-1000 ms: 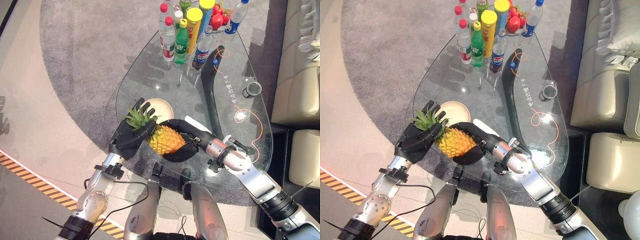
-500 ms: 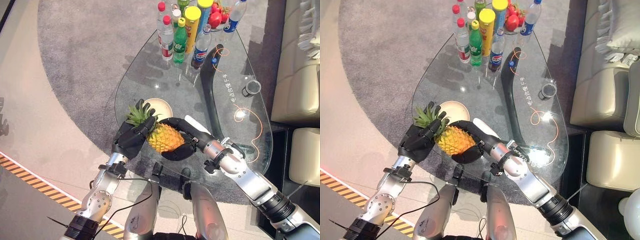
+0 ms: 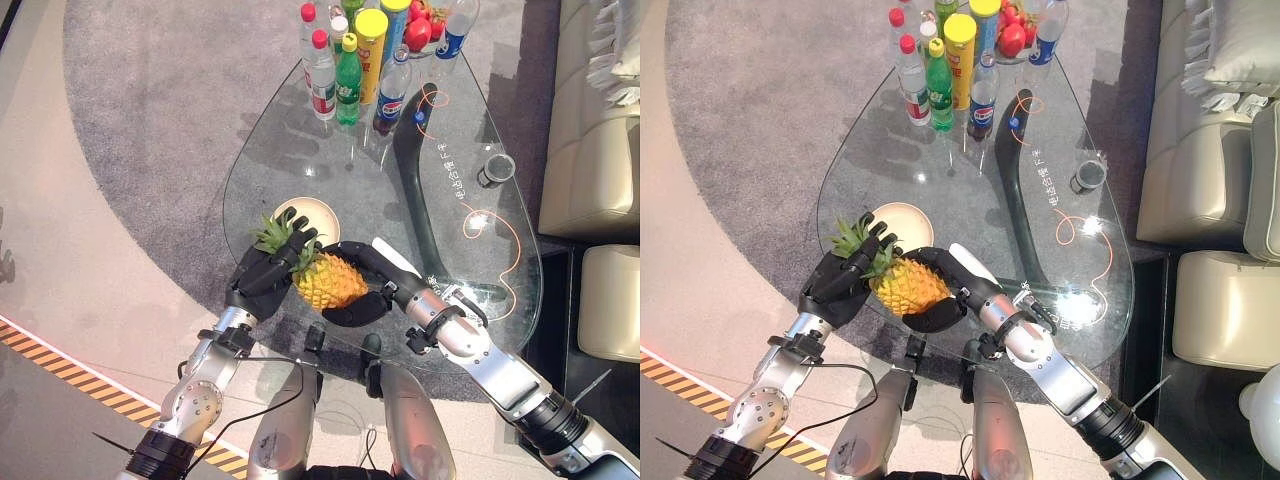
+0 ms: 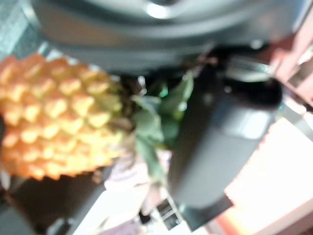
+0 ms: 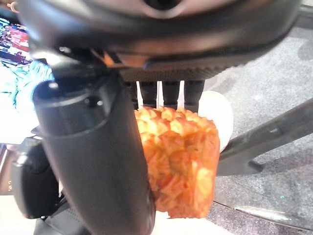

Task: Pick up the fruit to the plate

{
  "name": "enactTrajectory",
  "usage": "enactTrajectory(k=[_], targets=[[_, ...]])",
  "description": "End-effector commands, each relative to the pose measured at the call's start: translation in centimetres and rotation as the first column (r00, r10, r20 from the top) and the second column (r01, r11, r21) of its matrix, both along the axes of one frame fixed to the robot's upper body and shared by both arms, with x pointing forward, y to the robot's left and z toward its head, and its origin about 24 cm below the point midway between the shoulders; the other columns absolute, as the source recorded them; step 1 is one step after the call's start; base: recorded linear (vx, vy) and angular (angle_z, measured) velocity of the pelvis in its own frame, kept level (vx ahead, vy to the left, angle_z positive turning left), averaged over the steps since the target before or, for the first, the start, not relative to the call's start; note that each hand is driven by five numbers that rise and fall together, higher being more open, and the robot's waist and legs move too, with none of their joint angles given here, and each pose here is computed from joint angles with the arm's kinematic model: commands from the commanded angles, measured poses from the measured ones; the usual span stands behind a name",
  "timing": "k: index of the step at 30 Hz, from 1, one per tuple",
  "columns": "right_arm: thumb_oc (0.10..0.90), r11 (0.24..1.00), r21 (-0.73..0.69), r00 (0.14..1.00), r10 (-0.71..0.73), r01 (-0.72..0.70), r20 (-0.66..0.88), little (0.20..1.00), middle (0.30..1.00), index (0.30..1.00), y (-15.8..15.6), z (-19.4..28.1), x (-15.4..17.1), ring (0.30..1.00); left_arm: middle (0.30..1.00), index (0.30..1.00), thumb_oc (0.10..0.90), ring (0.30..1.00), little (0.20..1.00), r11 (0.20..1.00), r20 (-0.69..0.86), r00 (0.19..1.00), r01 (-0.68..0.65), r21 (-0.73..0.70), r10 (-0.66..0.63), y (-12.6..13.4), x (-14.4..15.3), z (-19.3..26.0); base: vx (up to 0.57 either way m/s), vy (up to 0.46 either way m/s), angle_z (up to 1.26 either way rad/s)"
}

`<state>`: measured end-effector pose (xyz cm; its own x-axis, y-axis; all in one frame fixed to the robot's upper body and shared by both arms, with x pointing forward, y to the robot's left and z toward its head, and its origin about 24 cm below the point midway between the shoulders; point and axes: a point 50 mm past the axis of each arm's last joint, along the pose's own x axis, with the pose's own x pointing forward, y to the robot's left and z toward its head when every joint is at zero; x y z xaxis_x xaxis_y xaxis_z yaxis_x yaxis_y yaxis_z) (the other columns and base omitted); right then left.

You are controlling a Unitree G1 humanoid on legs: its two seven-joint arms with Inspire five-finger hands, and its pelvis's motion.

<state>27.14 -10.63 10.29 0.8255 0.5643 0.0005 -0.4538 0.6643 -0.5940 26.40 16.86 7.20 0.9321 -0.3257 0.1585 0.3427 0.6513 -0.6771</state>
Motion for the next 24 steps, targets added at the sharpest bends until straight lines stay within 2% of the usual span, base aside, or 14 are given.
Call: enactTrajectory(k=[1, 23, 24], targets=[[0.100, 0.906, 0.222, 0.887, 0.258, -0.360, 0.383, 0.200, 0.300, 0.300, 5.34, 8.52, -3.51, 0.300, 0.300, 0.300, 0.100, 0.300, 0.200, 0.965, 0.157, 0.957, 0.256, -0.063, -0.243, -5.08, -1.75, 2.31, 0.00, 0.000, 0.00], [0.100, 0.921, 0.260, 0.918, 0.191, -0.290, 0.349, 0.200, 0.300, 0.300, 5.01, 7.90, -2.99, 0.300, 0.300, 0.300, 0.100, 0.300, 0.200, 0.969, 0.170, 0.961, 0.234, -0.078, -0.218, -5.00, -1.65, 2.46, 0.00, 0.000, 0.00], [0.174, 0.922, 0.262, 0.919, 0.186, -0.286, 0.348, 0.274, 0.364, 0.364, 4.97, 7.87, -2.96, 0.364, 0.300, 0.300, 0.100, 0.300, 0.200, 0.969, 0.171, 0.961, 0.232, -0.078, -0.217, -4.99, -1.65, 2.46, 0.00, 0.000, 0.00]])
